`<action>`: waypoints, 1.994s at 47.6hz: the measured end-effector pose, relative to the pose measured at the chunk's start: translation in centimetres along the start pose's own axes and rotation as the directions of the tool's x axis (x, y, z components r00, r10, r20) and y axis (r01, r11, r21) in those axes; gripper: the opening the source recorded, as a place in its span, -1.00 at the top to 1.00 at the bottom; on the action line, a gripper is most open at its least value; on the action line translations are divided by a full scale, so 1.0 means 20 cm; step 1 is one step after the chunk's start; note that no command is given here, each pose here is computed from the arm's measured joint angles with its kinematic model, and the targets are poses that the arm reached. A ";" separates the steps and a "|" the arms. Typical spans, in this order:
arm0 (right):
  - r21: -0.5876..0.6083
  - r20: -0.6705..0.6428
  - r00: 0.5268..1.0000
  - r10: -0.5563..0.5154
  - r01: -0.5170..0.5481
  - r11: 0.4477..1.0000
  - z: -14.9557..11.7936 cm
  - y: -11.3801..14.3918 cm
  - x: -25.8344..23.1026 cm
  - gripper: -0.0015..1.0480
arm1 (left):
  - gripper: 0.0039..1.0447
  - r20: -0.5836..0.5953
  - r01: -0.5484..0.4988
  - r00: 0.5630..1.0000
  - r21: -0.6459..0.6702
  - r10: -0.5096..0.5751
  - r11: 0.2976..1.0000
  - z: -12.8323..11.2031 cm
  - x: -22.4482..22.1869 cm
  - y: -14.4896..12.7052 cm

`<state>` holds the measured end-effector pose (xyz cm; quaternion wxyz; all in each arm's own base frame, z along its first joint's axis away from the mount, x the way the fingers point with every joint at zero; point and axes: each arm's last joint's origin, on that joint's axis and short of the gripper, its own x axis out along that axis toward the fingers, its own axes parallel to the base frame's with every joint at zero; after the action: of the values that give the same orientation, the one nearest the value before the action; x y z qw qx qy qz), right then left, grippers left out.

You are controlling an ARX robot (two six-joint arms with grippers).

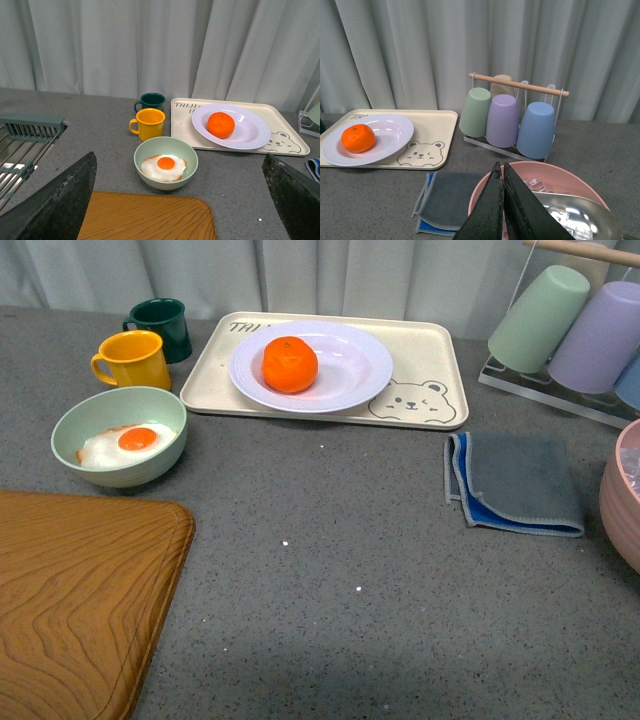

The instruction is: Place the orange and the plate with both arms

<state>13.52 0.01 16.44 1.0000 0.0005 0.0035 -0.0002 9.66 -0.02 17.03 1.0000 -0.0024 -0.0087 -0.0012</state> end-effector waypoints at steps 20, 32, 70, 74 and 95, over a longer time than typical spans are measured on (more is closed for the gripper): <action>0.000 0.013 1.000 0.000 0.000 1.000 0.02 0.00 -0.08 0.98 | -0.88 0.000 0.000 1.000 0.000 0.000 1.000 0.00 0.00 0.00; 0.000 0.016 1.000 0.000 0.000 1.000 0.02 0.00 -0.11 0.98 | -0.88 0.000 0.000 1.000 0.000 0.000 1.000 0.00 0.00 0.00; -0.001 0.010 1.000 0.003 -0.003 1.000 0.00 0.00 -0.19 -0.03 | -0.88 0.001 0.000 1.000 0.000 0.000 1.000 0.00 0.00 0.00; -0.001 0.010 1.000 0.003 -0.003 1.000 0.00 0.00 -0.19 -0.34 | -0.88 0.001 0.000 1.000 0.000 0.000 1.000 0.00 0.00 0.00; 0.000 0.010 1.000 0.003 -0.003 1.000 0.00 0.00 -0.19 -0.82 | -0.88 0.001 0.000 1.000 0.000 0.000 1.000 0.00 0.00 0.00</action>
<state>9.76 0.02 16.52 1.0000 0.0003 -0.0014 0.0013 9.66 -0.02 17.04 1.0000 -0.0024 -0.0091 -0.0012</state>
